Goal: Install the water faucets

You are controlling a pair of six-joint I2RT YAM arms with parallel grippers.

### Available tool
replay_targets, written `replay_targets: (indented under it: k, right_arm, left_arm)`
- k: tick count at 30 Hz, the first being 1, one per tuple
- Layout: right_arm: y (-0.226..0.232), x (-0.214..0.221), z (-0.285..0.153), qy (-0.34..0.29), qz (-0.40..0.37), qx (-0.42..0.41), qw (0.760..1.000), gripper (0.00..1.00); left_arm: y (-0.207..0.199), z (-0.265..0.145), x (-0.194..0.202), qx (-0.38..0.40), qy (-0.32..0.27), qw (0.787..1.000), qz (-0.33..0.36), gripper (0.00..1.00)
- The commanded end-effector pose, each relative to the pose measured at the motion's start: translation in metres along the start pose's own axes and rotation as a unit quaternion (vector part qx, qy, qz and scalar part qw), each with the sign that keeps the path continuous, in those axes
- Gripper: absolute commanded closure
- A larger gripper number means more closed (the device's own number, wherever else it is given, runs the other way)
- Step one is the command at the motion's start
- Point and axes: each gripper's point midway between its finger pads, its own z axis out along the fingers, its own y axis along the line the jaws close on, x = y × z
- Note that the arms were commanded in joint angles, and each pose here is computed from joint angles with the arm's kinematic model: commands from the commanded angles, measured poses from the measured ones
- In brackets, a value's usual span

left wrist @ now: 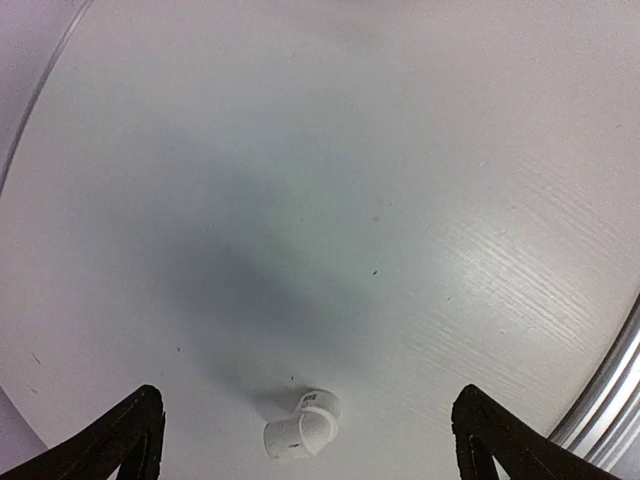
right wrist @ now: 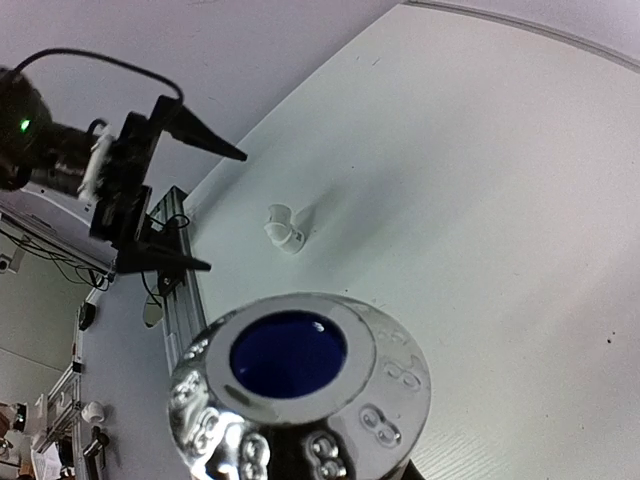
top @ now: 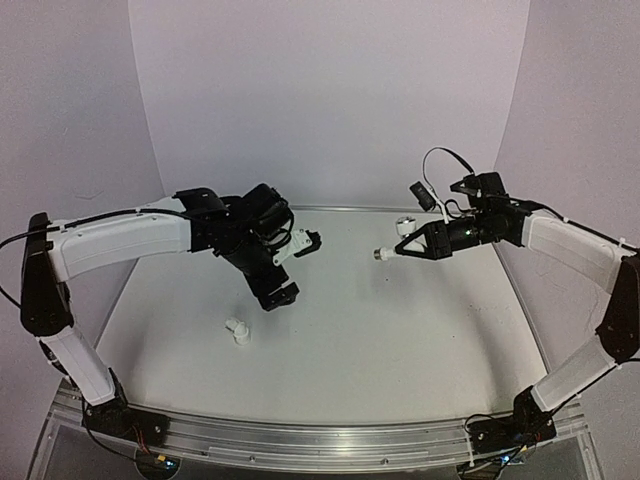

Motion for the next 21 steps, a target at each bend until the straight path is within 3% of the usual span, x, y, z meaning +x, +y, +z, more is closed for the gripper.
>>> replay_targets:
  k: [1, 9, 14, 21]
  right_arm:
    - [0.015, -0.007, -0.014, -0.024, -0.064, 0.021, 0.997, 1.00]
    - [0.017, 0.003, -0.014, -0.019, -0.061, 0.016, 0.998, 1.00]
    - [0.016, 0.005, -0.011, -0.015, -0.055, 0.007, 0.998, 1.00]
    - [0.015, 0.006, -0.009, -0.012, -0.048, 0.002, 0.999, 1.00]
  left_arm:
    - [0.013, 0.016, 0.065, 0.049, 0.147, 0.983, -0.099, 0.01]
    - [0.014, 0.037, 0.121, 0.058, 0.249, 0.963, -0.087, 0.05]
    - [0.002, 0.037, 0.117, 0.106, 0.223, 0.968, -0.036, 0.07]
    - [0.007, 0.044, 0.108, 0.111, 0.183, 0.975, 0.061, 0.06]
